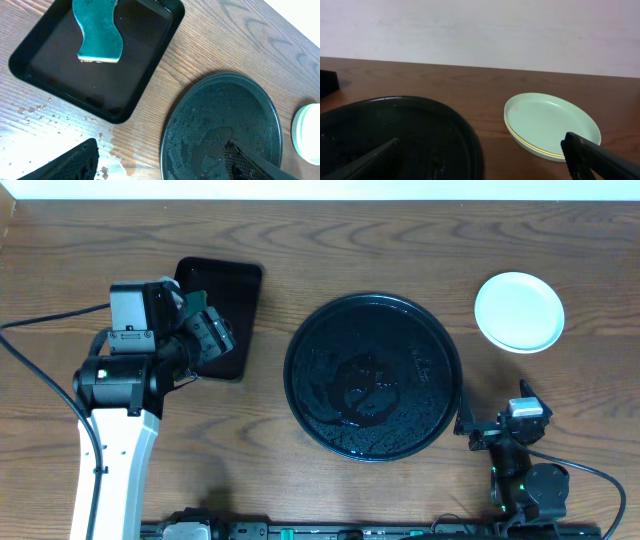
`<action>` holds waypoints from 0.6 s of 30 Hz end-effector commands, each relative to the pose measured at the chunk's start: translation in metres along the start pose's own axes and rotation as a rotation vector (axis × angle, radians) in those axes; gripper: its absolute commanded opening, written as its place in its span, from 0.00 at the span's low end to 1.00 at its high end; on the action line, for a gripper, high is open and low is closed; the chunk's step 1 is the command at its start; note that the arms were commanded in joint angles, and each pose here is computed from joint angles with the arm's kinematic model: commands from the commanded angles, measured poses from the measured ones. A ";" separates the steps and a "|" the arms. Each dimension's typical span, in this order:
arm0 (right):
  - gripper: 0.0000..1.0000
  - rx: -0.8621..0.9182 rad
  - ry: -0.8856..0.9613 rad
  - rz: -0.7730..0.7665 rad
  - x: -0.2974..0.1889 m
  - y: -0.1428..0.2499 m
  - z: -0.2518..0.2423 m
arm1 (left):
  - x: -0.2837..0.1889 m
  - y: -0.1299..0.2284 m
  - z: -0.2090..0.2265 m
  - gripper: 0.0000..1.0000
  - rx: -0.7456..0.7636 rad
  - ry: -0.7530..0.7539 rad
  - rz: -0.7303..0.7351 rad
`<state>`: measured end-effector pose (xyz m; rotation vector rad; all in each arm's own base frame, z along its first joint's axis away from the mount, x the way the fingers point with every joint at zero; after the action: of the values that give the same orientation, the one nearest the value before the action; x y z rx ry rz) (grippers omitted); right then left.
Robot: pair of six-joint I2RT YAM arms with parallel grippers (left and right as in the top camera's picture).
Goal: Clean dirty plates on tray and stack at the side
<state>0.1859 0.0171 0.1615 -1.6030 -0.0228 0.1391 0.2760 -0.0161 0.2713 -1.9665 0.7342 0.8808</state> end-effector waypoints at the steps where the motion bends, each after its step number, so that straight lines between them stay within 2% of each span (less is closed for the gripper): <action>1: 0.99 0.017 0.022 0.000 0.000 0.001 -0.003 | 0.000 0.002 0.001 0.80 0.005 -0.004 0.008; 5: 0.99 0.017 0.022 0.000 0.000 0.001 -0.003 | -0.012 0.016 0.008 0.80 0.010 -0.035 0.045; 11: 0.99 0.017 0.023 0.000 0.000 0.001 -0.003 | -0.023 0.037 0.016 0.80 0.224 -0.020 0.029; 12: 0.99 0.017 0.023 0.001 0.000 0.001 -0.003 | -0.023 0.040 0.017 0.92 0.264 -0.009 0.019; 13: 0.99 0.017 0.022 0.000 0.000 0.001 -0.003 | -0.022 0.045 0.019 0.95 0.317 0.008 0.002; 18: 0.99 0.017 0.023 0.000 0.000 0.001 -0.003 | -0.009 0.069 0.024 0.97 0.501 0.119 -0.103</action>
<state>0.1859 0.0167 0.1615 -1.6033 -0.0201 0.1359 0.2217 -0.0199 0.2531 -1.7202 0.7748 0.6101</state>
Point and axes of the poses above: each gripper's point midway between its finger pads, its own x axis out along the fingers, its own z axis along the line the jaws close on, y = z × x, the point moved 6 cm from there along -x, back along the fingers
